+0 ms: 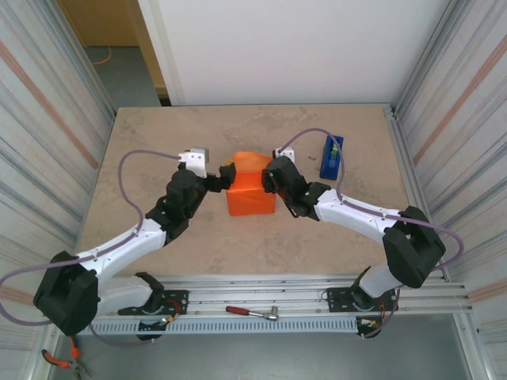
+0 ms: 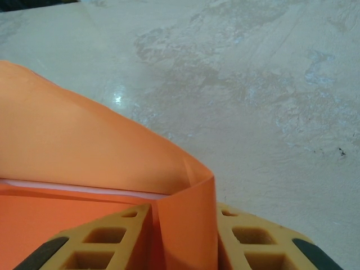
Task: Wrap the gift box in paper
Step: Fold the wrapping paper for the gift box.
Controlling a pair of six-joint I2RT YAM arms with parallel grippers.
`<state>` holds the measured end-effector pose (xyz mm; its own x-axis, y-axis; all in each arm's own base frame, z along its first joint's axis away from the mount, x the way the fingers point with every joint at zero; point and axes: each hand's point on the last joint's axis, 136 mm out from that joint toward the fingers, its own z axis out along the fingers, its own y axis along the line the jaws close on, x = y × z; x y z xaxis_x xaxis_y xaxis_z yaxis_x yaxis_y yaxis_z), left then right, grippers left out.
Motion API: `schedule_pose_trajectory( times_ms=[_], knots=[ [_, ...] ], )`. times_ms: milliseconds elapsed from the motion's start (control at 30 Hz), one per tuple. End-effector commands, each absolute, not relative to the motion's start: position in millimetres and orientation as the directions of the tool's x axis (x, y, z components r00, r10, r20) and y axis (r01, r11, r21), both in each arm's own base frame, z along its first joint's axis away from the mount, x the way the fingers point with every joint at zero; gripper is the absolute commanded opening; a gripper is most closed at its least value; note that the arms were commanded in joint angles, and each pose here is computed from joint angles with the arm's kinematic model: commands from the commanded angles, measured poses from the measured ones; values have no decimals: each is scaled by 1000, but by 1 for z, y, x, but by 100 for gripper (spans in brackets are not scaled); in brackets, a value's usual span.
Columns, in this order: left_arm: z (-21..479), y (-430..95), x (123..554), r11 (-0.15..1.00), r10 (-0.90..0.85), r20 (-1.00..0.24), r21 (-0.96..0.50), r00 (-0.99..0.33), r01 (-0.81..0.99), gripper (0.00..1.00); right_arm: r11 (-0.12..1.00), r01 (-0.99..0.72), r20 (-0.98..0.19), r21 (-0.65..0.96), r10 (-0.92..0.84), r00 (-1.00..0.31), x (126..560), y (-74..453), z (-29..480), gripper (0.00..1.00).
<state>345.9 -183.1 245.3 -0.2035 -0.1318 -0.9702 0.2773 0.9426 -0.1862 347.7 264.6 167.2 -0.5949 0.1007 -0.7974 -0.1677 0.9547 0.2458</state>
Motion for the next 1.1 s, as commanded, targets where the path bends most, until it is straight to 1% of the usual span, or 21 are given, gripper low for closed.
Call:
schedule_pose_trajectory(
  times_ms=[0,67,100,200,267,333,367,400,500,633,1067],
  knots=[
    [275,-170,344,955,-121,-986,-146,-112,257,99,956,-204,-747,212,24,-664,331,270,141,31],
    [279,-169,340,942,-151,-977,-188,-148,279,99,957,-200,-748,209,25,-664,331,270,142,31],
    [278,-172,338,934,-146,-971,-199,-190,297,98,958,-197,-747,209,26,-665,331,269,142,31],
    [272,-183,332,920,-61,-949,-173,-308,352,94,959,-190,-743,208,29,-668,330,268,141,31],
    [262,-186,330,921,-15,-919,-166,-395,351,93,960,-188,-744,210,32,-668,330,268,142,32],
    [256,-190,327,919,20,-900,-155,-435,363,92,960,-185,-741,212,34,-671,330,269,141,32],
    [253,-194,323,917,37,-900,-142,-433,373,93,960,-184,-740,212,35,-672,329,269,140,32],
    [252,-199,319,910,46,-913,-128,-404,394,93,960,-182,-739,212,36,-673,330,269,140,32],
    [246,-209,307,892,35,-936,-128,-349,433,94,959,-186,-738,214,34,-674,329,272,139,32],
    [231,-218,302,889,41,-935,-127,-353,441,94,960,-185,-735,212,32,-677,328,271,137,32],
    [205,-227,339,931,74,-936,-59,-344,361,93,960,-186,-734,212,31,-678,327,271,138,32]
  ],
)
